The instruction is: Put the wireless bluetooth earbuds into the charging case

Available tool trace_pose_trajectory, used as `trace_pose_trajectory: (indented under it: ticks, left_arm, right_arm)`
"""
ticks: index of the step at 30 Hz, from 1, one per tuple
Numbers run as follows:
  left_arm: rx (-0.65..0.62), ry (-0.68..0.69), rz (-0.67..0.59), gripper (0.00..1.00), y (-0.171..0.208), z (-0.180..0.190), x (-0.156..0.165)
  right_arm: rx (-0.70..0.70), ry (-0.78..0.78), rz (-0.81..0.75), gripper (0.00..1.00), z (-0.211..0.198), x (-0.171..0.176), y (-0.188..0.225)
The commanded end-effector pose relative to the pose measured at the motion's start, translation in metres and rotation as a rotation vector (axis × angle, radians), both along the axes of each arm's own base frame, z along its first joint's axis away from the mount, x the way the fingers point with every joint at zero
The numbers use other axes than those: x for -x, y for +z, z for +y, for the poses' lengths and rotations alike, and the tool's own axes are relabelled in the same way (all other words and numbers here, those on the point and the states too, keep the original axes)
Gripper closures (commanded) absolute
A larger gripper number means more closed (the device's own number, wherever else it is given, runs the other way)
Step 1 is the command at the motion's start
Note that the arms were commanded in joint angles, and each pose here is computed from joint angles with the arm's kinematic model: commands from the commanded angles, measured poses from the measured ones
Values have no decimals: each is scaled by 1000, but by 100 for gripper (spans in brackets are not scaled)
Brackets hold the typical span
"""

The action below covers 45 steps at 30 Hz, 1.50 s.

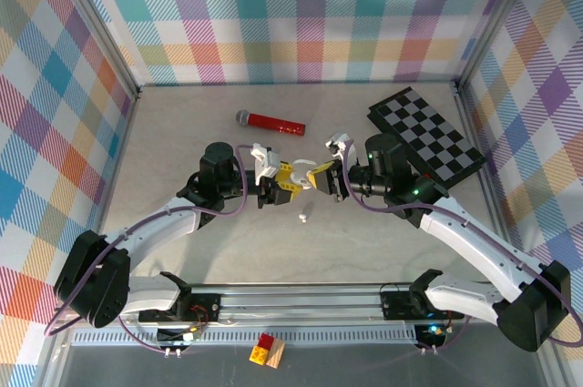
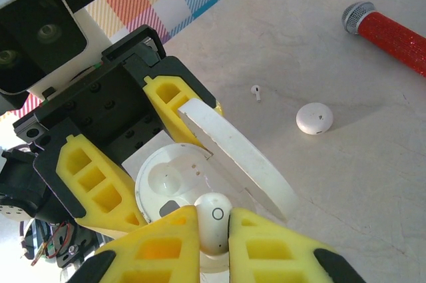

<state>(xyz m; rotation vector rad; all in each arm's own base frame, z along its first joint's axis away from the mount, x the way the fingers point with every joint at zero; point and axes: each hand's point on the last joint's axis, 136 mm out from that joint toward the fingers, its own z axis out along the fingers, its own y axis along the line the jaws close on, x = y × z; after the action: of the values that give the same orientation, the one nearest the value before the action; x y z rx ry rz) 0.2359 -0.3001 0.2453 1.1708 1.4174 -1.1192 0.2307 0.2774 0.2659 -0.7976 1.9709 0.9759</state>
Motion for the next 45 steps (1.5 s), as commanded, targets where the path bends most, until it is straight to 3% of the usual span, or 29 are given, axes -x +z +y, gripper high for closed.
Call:
trace_pose_trajectory:
  ticks: [1,16,26,31,39,45]
  left_arm:
    - [38,-25,-81,60,24,-3,5]
    - [65,-13,-69,60,30,-5,0]
    - [52,16,-43,62,27,-5,-6]
    - [79,54,-32,62,30,-1,-14]
    - [170,111,-24,62,42,13,-28]
    - [195,164,-31,62,49,25,-34]
  right_arm:
    - [-21,-4,-11,87,3,-2,5]
    - [7,-11,33,86,3,-3,-5]
    - [-75,-107,-49,55,-14,-3,32]
    - [-134,-205,-82,49,-31,-5,41]
    - [-157,-444,29,49,-66,-15,-5]
    - [-133,-401,235,48,-49,-8,-65]
